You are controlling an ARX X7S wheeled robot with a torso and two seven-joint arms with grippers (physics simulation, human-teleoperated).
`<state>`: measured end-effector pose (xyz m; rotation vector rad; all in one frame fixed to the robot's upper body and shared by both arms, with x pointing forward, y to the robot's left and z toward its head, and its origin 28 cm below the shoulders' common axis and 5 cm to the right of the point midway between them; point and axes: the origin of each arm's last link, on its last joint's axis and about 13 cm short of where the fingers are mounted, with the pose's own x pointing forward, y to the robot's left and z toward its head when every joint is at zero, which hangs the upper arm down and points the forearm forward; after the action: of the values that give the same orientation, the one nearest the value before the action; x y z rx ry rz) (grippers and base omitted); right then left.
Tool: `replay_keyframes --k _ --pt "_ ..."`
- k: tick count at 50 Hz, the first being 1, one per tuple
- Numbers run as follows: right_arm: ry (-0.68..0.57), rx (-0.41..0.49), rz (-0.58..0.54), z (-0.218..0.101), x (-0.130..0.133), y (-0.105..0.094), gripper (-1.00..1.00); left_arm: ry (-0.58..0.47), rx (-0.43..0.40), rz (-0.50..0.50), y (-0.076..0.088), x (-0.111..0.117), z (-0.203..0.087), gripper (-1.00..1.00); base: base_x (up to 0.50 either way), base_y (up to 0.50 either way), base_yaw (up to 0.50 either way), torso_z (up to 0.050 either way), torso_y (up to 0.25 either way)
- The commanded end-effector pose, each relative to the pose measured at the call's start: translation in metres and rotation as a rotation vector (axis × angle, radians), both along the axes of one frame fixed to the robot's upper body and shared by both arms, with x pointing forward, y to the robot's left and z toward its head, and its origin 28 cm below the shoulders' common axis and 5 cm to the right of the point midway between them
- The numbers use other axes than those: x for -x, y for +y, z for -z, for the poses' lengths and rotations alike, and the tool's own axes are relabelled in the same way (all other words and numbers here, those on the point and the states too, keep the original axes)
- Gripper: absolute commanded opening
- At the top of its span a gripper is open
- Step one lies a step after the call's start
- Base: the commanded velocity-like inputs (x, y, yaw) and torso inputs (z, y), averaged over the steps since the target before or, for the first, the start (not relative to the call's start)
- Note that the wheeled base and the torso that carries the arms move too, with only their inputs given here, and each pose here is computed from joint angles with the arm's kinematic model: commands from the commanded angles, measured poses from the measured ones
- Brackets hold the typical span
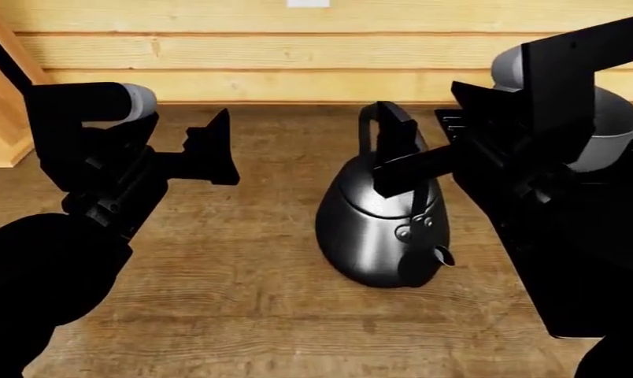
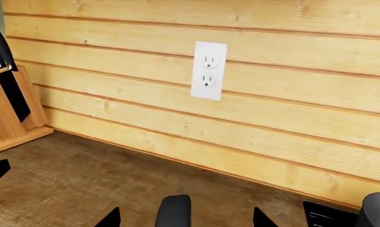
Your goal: Pick the kettle from the counter and place it on a stove burner. Then turn the burner on.
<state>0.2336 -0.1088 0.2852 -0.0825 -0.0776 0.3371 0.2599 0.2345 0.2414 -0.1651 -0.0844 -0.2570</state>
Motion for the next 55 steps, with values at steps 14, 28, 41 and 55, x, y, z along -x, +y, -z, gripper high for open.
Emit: replay_keyframes --k 14,28,41,55 --pt "0.046 0.043 -0.022 -0.002 0.005 0.002 1.0 0.003 0.004 0.004 0.0 -0.001 0.002 1.0 0.0 0.0 0.0 0.0 0.0" --pt "0.12 0.053 -0.047 -0.001 0.007 0.001 1.0 0.013 0.01 0.011 -0.002 -0.004 0.005 1.0 0.0 0.0 0.0 0.0 0.0" --pt "0.157 0.048 -0.035 0.001 0.0 0.001 1.0 0.003 -0.004 0.001 -0.001 -0.005 0.006 1.0 0.0 0.0 0.0 0.0 0.0" --pt "0.181 0.054 -0.031 0.003 -0.01 0.003 1.0 -0.006 -0.023 -0.01 0.001 -0.008 0.009 1.0 0.0 0.0 0.0 0.0 0.0"
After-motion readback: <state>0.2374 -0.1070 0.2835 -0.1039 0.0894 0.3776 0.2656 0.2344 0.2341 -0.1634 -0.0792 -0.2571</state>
